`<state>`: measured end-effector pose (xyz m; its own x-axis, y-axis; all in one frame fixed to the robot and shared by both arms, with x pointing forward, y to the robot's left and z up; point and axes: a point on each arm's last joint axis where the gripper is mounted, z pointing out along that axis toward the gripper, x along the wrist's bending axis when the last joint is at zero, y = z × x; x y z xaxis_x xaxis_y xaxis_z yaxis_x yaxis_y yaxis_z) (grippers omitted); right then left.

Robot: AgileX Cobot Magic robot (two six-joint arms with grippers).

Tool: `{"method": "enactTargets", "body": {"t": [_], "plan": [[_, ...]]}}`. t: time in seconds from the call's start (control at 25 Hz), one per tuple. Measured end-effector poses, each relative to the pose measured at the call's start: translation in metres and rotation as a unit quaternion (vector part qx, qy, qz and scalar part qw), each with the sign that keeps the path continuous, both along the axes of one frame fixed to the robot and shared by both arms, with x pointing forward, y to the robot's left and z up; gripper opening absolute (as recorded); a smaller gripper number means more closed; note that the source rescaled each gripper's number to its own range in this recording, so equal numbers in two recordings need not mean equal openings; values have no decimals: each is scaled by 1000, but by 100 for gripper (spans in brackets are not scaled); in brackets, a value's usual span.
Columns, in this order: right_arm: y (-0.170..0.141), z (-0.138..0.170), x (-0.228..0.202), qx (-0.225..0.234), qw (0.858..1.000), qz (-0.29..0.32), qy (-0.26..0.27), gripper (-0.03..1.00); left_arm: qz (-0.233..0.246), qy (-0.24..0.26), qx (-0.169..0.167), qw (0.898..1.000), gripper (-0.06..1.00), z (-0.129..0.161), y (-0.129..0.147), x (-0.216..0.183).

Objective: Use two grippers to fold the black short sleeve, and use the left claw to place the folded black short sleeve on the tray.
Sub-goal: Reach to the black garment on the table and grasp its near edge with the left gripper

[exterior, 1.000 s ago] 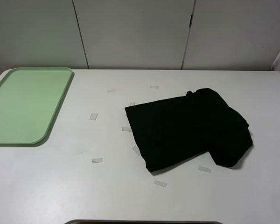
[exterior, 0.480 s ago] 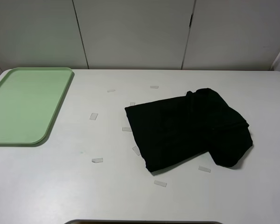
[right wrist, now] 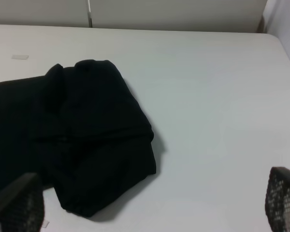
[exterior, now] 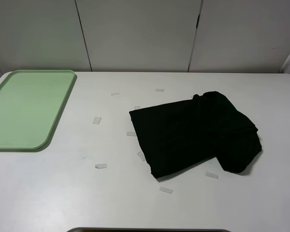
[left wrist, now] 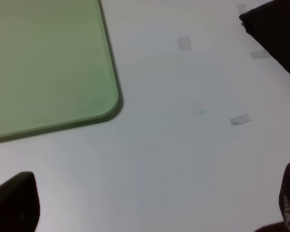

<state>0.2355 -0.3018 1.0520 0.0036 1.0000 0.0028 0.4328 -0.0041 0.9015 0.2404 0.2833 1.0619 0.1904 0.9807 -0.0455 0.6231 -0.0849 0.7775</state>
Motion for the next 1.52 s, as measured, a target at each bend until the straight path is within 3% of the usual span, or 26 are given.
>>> {"method": "enactTargets", "body": {"t": [0.32,0.52,0.68,0.84,1.52], "plan": [[0,0,0,0,1000,0,0,100,-39,86,-22,995,99,25,-5,67],[0,0,0,0,1000,0,0,100,-37,151,-69,985,98,12,-9,116],[0,0,0,0,1000,0,0,100,-29,203,-114,972,98,-8,-13,153],[0,0,0,0,1000,0,0,100,-35,231,-133,963,98,-29,-23,183],[0,0,0,0,1000,0,0,100,-69,281,-103,952,98,-126,-159,247]]}}
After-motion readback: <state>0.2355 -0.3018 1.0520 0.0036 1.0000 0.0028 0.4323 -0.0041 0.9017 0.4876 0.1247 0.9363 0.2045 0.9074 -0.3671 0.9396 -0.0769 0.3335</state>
